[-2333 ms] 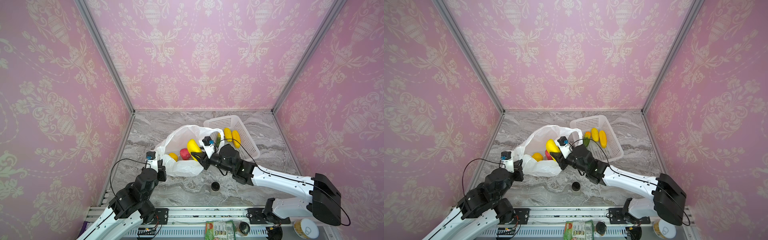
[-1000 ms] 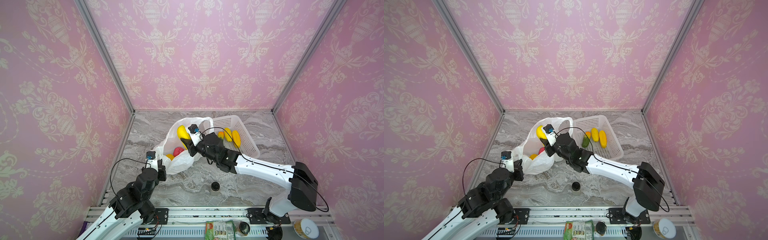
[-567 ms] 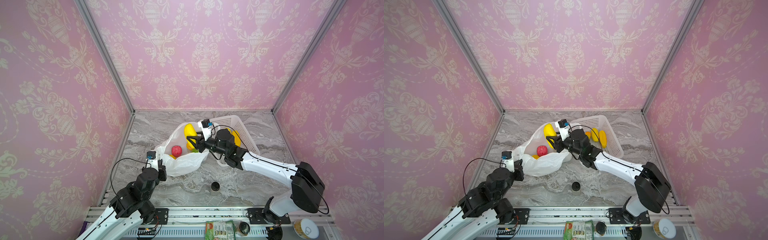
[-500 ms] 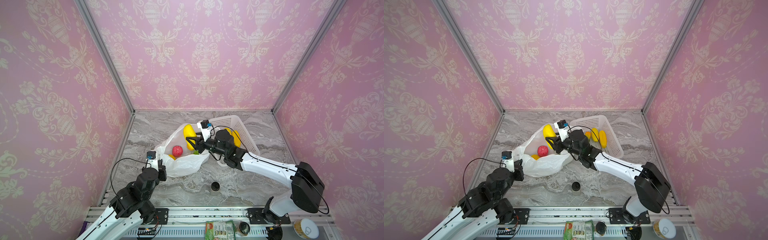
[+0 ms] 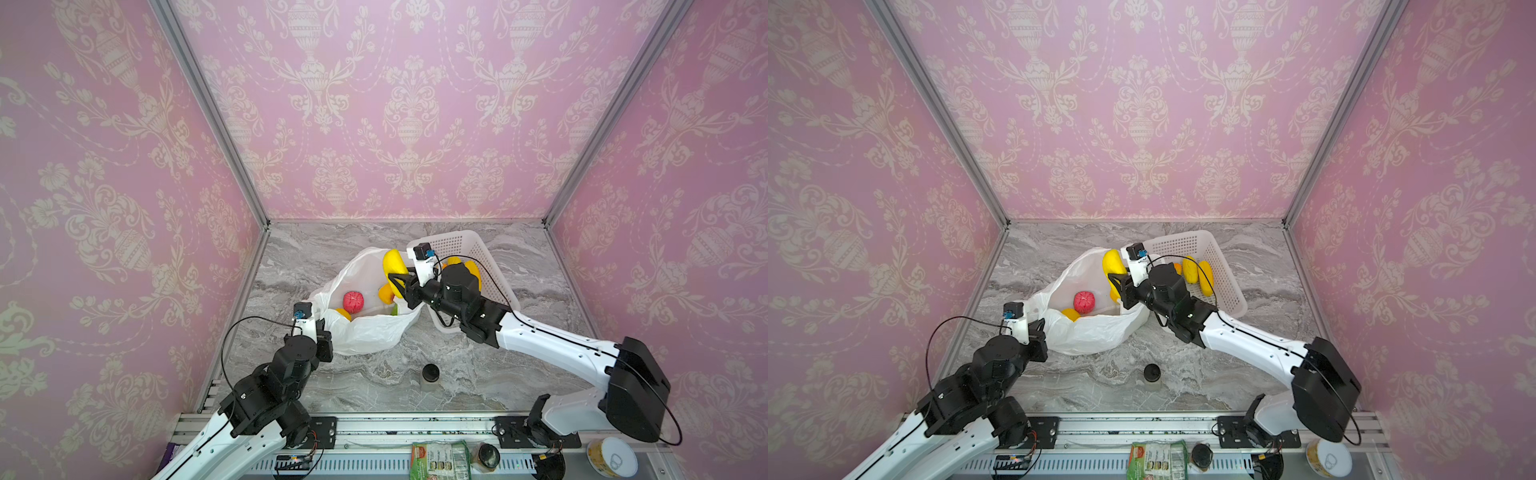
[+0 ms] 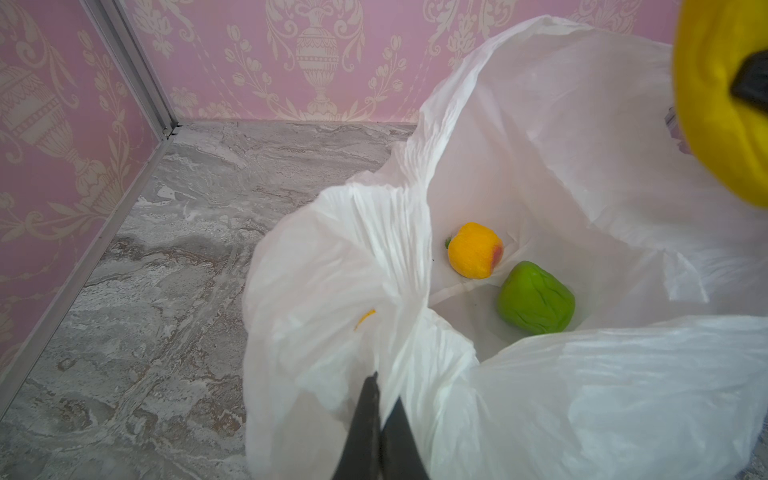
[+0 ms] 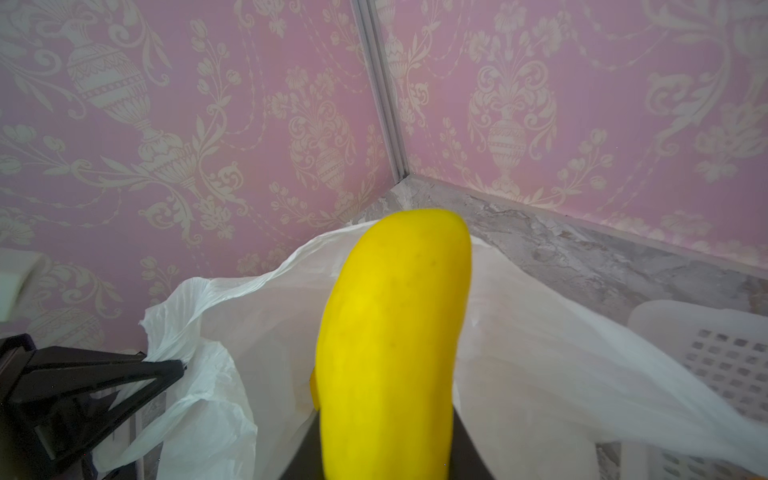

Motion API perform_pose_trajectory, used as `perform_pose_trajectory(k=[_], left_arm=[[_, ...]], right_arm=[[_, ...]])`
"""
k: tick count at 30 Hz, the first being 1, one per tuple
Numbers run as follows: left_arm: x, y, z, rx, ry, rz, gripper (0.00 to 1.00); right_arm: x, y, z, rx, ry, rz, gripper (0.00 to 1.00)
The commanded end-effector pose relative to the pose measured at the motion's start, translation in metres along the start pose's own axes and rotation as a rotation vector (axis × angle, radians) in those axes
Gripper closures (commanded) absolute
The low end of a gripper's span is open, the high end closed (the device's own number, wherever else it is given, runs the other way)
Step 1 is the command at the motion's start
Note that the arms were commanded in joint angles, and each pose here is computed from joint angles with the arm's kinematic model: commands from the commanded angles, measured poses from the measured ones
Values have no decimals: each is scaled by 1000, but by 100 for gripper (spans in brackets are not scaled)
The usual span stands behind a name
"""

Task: Untie the knot of the plastic bag and take out the fruit
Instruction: 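Carry the yellow fruit over the white basket and release it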

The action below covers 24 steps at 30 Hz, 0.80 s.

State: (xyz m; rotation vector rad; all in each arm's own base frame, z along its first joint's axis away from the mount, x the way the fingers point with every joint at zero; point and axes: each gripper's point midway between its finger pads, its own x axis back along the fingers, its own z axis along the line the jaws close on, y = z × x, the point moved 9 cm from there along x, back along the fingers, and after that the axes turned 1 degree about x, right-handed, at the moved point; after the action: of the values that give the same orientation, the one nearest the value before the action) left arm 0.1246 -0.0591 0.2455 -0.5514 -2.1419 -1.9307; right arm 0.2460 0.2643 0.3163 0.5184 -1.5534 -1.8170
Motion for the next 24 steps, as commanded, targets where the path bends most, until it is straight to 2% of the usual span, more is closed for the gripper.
perform_pose_trajectory(k=[1,7,10,12,17,21,24], left_arm=[[-2,-2,-1,3,-3,5,100],[-1,-1,0,3,5,-2,100],[-1,-2,0,5,0,3,100],[-1,-2,0,6,-2,2,100],[-1,-2,0,6,2,0,100],[0,-2,0,9,-6,2,100],[1,-2,0,13,-11,-3,100]], right_arm=[[47,32,-9,69,-139,-144,74],[104,26,-52,61,-472,-192,75],[111,7,-82,6,-610,-130,74],[108,-11,-103,-52,-685,-44,74],[75,-60,-140,-190,-678,209,71],[44,-95,-155,-228,-694,416,71],[25,-117,-163,-240,-694,507,69]])
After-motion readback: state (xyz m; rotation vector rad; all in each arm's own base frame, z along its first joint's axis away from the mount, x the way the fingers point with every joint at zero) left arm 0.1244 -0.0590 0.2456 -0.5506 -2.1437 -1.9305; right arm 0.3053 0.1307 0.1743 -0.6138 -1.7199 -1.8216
